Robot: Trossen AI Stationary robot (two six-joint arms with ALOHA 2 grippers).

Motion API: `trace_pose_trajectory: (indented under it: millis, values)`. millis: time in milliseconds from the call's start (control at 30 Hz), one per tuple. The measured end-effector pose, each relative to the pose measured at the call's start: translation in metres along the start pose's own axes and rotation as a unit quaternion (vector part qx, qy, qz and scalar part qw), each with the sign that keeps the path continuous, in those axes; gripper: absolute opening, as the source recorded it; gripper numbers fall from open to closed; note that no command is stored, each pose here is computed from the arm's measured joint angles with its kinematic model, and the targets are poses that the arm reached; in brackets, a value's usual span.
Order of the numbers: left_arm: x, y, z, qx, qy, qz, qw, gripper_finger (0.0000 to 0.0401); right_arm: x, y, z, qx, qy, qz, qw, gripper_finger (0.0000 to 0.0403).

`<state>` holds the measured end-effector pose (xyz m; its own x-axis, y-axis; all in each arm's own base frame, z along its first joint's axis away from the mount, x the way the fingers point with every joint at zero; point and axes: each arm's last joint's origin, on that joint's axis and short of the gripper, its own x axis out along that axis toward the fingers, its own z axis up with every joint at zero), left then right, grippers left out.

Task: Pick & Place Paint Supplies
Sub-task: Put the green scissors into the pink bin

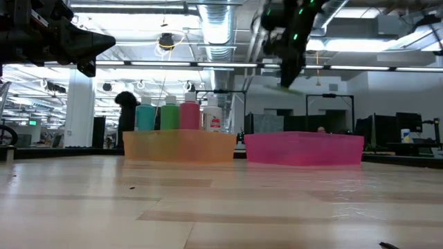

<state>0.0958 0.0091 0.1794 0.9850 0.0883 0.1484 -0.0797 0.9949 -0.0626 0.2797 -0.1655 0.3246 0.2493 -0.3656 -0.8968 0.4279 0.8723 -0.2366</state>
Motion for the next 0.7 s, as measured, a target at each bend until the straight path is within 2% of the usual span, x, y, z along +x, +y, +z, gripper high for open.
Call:
trace_pose_trajectory:
  millis: [133,367,567,700]
  values:
    - [0.000,0.000,0.000,0.000,0.000,0.000,1.000,0.0001,0.043,0.000,0.006,0.000,0.057,0.022,0.998,0.0010]
    - [0.000,0.000,0.000,0.000,0.000,0.000,1.000,0.0001,0.103,0.018,0.009,-0.023,0.132,0.067,0.989,0.0010]
    - [0.000,0.000,0.000,0.000,0.000,0.000,1.000,0.0001,0.137,0.028,0.005,-0.035,0.188,0.076,0.979,0.0011]
    - [0.000,0.000,0.000,0.000,0.000,0.000,1.000,0.0001,0.148,0.029,0.006,-0.034,0.189,0.076,0.978,0.0014]
